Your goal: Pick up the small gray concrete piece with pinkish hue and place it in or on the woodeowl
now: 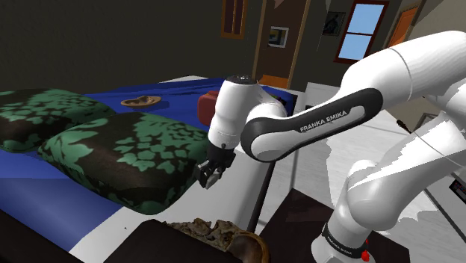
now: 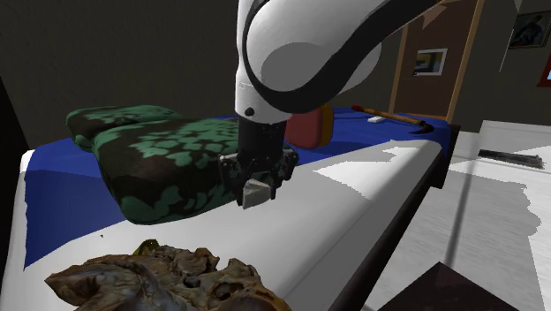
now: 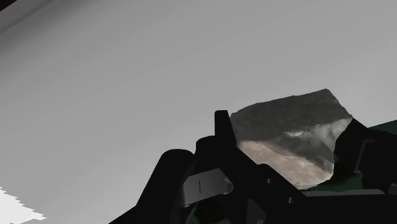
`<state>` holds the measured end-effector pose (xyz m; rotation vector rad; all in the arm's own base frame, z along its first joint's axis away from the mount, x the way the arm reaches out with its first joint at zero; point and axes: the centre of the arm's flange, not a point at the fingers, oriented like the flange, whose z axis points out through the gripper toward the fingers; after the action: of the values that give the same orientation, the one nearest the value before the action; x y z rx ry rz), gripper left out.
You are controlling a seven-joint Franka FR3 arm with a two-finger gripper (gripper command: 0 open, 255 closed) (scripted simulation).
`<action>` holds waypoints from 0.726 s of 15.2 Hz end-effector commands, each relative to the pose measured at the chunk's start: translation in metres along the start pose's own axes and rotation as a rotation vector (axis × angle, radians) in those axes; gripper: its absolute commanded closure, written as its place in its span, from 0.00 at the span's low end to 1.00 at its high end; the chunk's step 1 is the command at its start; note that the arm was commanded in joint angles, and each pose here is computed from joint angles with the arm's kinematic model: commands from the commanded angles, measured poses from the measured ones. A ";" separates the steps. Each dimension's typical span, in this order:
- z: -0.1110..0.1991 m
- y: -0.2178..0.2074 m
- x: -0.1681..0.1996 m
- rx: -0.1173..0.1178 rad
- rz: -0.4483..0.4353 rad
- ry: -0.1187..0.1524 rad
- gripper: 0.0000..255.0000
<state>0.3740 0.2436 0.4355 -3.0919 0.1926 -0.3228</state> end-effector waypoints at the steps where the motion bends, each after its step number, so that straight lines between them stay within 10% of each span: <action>1: -0.011 -0.001 0.003 0.000 0.000 0.000 1.00; 11: -0.063 -0.003 0.013 0.000 0.000 0.000 1.00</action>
<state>0.3739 0.2440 0.4945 -3.0918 0.1924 -0.3231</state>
